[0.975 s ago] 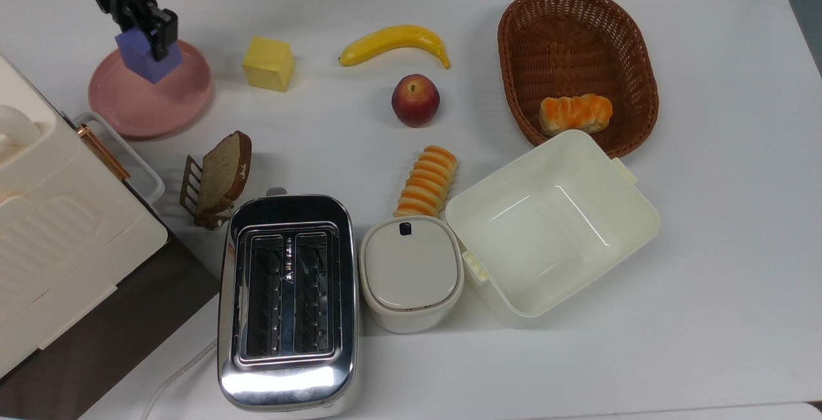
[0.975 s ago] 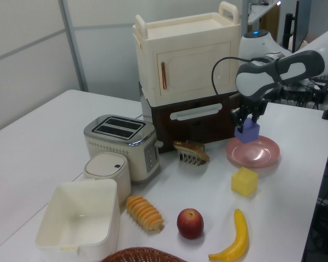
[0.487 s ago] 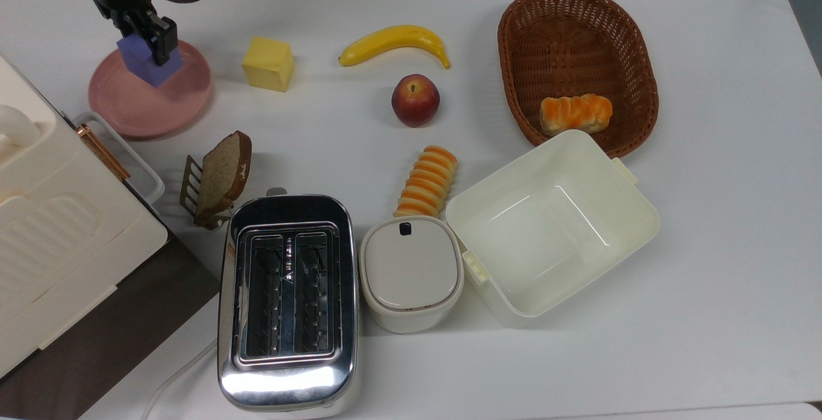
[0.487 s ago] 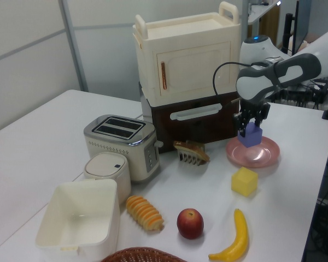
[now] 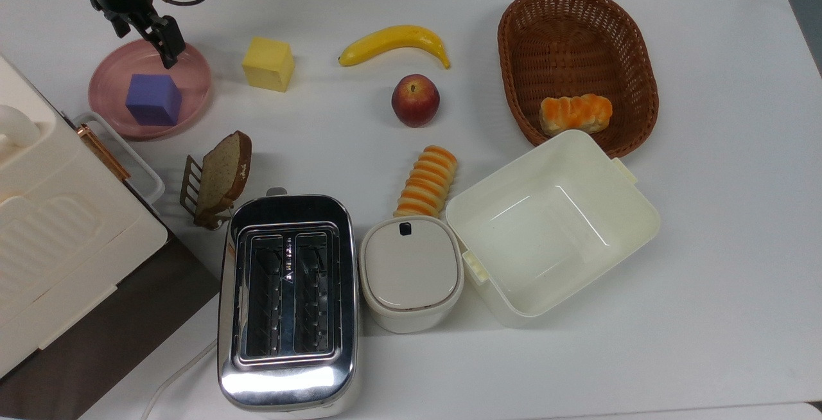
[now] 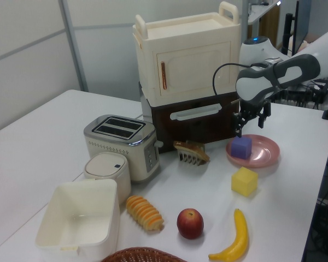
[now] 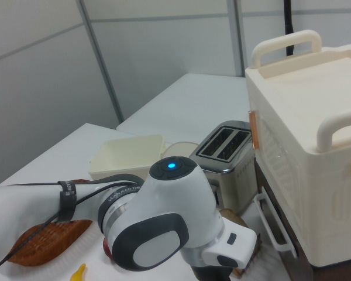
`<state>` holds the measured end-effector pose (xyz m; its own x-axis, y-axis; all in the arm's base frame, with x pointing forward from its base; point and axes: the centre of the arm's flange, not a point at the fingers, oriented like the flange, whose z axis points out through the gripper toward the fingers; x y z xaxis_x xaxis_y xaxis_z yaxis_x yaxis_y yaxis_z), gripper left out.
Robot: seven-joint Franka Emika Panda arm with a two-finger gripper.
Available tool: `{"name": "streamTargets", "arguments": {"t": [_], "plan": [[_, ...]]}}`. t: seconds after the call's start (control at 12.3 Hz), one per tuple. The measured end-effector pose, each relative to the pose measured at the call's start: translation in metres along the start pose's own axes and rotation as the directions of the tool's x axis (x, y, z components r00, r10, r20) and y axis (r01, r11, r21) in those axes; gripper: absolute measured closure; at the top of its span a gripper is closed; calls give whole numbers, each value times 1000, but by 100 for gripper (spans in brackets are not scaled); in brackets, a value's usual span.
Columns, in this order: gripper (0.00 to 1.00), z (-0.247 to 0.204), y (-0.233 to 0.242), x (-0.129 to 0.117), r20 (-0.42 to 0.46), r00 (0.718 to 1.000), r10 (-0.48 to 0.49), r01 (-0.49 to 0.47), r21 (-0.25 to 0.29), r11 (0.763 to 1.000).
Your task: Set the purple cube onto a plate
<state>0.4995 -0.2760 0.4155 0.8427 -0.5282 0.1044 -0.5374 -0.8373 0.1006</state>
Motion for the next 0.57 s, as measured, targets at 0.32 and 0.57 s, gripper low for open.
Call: {"name": "streamTargets", "arguments": {"t": [0.32,0.57], "plan": [[0,-20,-10,4,-32,999,-14,14,5,1000],[0,-120,-46,5,-48,996,-75,75,6,997]]}}
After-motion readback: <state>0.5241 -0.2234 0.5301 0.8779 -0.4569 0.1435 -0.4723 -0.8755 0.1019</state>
